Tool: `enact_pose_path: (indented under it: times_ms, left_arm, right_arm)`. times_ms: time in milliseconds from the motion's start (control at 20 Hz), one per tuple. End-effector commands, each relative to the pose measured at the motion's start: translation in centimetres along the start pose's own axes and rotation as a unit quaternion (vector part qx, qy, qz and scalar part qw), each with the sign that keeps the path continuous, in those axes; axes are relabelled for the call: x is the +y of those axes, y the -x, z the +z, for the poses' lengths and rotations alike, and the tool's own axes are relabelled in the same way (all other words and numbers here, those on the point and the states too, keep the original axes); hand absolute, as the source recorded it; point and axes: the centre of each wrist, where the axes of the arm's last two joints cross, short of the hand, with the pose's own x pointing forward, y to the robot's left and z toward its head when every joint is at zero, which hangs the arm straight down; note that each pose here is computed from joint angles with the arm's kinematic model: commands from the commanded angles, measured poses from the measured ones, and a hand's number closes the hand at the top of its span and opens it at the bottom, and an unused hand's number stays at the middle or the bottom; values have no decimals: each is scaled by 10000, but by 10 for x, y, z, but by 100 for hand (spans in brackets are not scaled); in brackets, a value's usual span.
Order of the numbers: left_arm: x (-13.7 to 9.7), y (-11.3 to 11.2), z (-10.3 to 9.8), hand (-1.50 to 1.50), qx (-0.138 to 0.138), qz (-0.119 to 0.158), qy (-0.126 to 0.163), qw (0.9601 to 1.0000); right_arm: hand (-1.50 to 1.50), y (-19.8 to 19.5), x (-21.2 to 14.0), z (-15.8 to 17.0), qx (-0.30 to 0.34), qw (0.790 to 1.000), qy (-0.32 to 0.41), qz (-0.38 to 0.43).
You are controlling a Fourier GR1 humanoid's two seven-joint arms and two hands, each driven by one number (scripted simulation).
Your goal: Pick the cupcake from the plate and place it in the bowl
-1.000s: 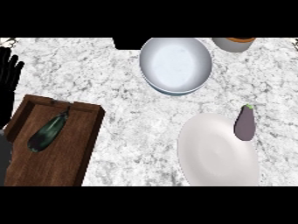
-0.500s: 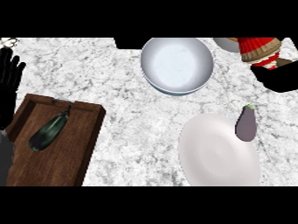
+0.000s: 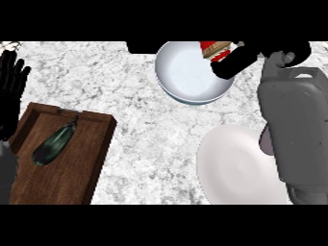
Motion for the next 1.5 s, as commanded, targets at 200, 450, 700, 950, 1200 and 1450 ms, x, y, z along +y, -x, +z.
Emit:
enact_pose_path:
  times_ms: [200,450,700,950,1200,1450]
  left_arm:
    - [-7,-5,-14,0,-52,32,-68,10000]
    - [6,12,-11,0,-25,45,59,10000]
    - [1,3,1,0,-36,-42,-60,10000]
    - [3,12,-7,0,-101,1,22,9999]
    - [2,9,-1,0,-12,18,-58,10000]
    - [5,17,8,0,9,-80,-57,10000]
  right_arm:
    - [150,19,72,-42,451,9966,69,692]
    - [-150,42,115,-58,1203,9927,94,85]
    - [-150,57,127,-71,1124,9884,126,-1012]
    - [-150,56,119,-70,561,9766,978,-1834]
    - [-150,88,122,-68,619,9500,2112,-2216]
    - [-150,129,79,-69,959,9288,2562,-2500]
